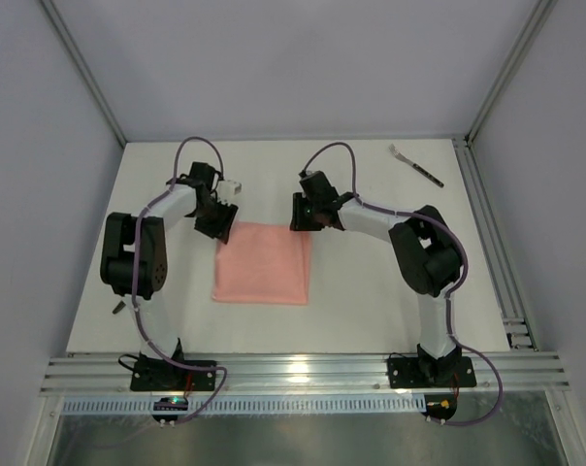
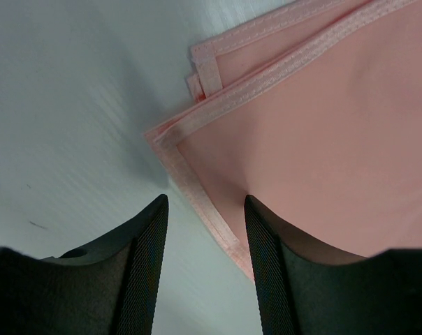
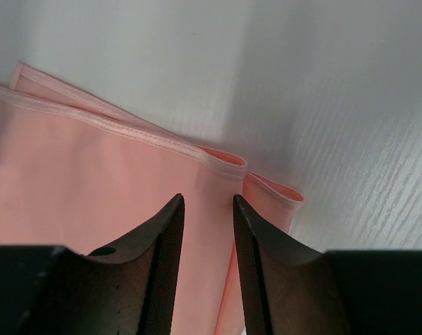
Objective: Fold the napkin into a case and place the utensils inside
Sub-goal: Smooth out the square-folded napkin at the center of the board.
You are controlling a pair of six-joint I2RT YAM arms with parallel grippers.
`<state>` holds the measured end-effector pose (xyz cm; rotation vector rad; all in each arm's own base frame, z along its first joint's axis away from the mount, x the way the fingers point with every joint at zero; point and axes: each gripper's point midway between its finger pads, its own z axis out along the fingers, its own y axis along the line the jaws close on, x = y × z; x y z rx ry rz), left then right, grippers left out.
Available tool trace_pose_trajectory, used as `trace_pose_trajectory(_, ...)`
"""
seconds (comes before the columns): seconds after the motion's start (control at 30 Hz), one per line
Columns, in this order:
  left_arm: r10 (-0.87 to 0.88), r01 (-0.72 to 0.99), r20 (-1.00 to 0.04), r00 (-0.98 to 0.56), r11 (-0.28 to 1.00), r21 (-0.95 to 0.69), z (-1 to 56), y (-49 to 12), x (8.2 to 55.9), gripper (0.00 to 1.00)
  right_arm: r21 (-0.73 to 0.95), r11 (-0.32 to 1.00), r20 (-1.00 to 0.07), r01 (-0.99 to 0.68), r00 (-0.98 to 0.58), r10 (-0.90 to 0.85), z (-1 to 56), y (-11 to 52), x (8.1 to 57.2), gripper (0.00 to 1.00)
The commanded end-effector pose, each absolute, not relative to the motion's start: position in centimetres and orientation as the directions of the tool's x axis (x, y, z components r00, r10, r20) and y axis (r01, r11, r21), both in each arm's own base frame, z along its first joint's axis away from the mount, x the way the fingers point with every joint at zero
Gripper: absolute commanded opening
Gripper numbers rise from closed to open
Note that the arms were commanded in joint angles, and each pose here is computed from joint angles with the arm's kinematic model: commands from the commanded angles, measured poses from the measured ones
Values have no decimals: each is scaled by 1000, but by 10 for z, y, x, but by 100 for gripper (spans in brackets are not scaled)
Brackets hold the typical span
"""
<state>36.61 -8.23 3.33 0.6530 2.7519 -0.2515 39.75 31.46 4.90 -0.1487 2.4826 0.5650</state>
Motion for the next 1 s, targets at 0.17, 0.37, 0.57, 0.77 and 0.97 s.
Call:
trace_pose_trajectory(0.17,363,440,-399,-842,890,-119,32,-91,394,50,374,900,-554,-222,-832,26,48,321,402,38)
trace_pose_trajectory(0.37,356,432,-401,-844,894,-115,26,-91,396,49,350,914,-554,-204,-832,26,50,315,404,33)
trace_pose_trajectory(0.57,349,438,-422,-837,889,-133,31,-96,398,46,295,935,-603,-198,-798,21,74,300,407,34)
trace_pose_trajectory(0.77,347,438,-432,-832,890,-128,31,-95,399,45,303,934,-571,-190,-821,18,58,304,405,34)
trace_pose_trajectory(0.97,349,439,-420,-838,888,-138,26,-96,397,40,341,921,-527,-190,-850,20,41,316,404,32)
